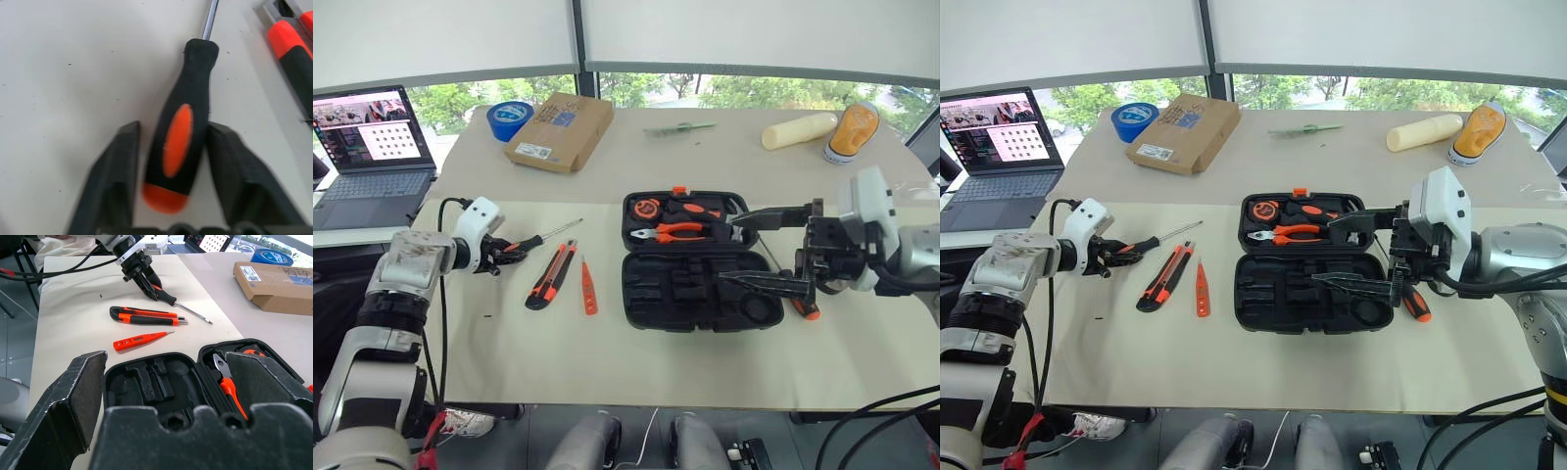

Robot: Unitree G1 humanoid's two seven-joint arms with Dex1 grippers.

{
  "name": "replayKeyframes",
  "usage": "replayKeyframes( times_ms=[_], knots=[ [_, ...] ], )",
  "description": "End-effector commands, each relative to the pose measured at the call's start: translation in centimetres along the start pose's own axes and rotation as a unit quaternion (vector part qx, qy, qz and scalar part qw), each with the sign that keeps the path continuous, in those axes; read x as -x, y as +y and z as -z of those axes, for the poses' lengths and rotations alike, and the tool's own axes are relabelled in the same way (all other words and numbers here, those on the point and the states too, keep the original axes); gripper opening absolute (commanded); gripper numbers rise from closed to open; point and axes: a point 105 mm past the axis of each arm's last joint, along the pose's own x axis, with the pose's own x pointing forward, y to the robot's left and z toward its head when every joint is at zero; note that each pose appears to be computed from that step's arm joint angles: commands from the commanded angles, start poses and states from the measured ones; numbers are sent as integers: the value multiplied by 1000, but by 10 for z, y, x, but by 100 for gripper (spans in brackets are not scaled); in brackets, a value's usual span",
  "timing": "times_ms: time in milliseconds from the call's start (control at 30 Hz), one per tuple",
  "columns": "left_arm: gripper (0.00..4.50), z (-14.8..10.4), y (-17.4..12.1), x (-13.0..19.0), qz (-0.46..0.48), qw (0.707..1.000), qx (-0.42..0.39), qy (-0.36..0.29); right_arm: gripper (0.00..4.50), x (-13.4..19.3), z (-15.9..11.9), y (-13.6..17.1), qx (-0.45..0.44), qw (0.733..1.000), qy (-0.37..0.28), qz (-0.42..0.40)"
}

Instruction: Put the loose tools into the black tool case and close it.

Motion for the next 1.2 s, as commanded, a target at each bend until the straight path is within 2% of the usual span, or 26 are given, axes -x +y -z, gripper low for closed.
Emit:
replayKeyframes(
  times_ms=[33,100,167,200,333,400,500,600,667,833,1067,1200],
  knots=[
    [88,-10,-1,-4,2,999,-39,-14,450,6,-1,-2,5,1000,0,24],
    [88,-36,-5,3,8,989,-143,-40,450,12,3,-2,-4,999,6,35],
    [88,-54,-17,9,37,965,-255,-48,450,18,7,-2,-12,999,14,47],
    [88,-67,-24,9,47,955,-287,-63,450,23,11,-2,-16,998,21,56],
    [88,-128,-65,6,87,910,-375,-153,450,38,28,-2,-36,994,43,95],
    [88,-140,-84,4,118,895,-394,-175,450,42,31,0,-39,993,48,104],
    [88,-154,-137,-15,192,865,-422,-193,450,50,38,5,-48,989,58,125],
    [88,-154,-165,-36,219,862,-420,-178,450,55,41,8,-50,987,63,140],
    [88,-144,-175,-49,229,863,-425,-150,450,57,42,9,-51,985,65,149],
    [88,-133,-198,-65,239,868,-413,-138,450,61,47,8,-53,982,69,167],
    [88,-126,-192,-77,193,883,-411,-120,450,61,48,5,-55,981,65,174],
    [88,-123,-197,-78,207,883,-404,-123,450,60,47,5,-55,981,62,174]
  ],
)
